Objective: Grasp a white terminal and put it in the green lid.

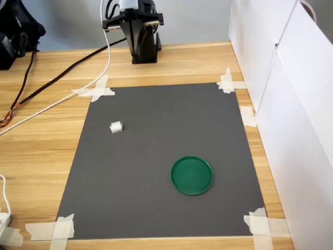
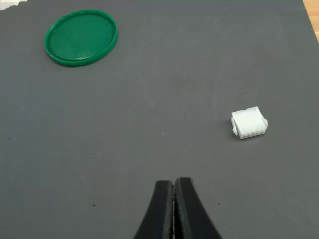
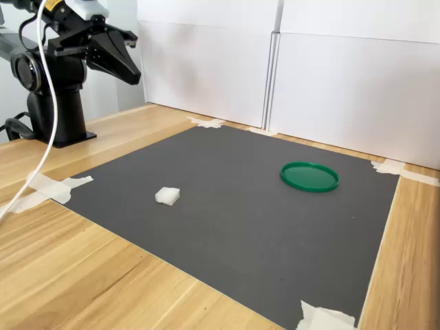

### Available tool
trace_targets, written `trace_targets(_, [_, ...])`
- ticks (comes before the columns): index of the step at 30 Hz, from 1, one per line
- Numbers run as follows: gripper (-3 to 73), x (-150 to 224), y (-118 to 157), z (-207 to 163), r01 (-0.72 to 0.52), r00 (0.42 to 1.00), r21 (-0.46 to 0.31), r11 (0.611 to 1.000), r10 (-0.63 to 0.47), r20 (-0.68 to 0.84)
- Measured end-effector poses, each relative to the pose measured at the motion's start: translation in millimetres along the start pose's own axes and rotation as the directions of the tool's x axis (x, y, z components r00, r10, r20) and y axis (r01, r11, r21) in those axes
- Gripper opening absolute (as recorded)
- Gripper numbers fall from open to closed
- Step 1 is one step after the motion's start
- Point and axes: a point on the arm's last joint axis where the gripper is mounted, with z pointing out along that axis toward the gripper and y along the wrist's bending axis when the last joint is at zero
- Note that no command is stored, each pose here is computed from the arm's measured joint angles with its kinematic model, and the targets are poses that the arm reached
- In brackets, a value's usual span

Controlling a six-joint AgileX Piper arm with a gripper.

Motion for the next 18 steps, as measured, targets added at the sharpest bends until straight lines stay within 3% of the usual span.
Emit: trace_targets(18, [-2.2, -34.0, 0.0, 18.6, -0.001, 0.995, 0.002, 1.0, 0.001, -0.102])
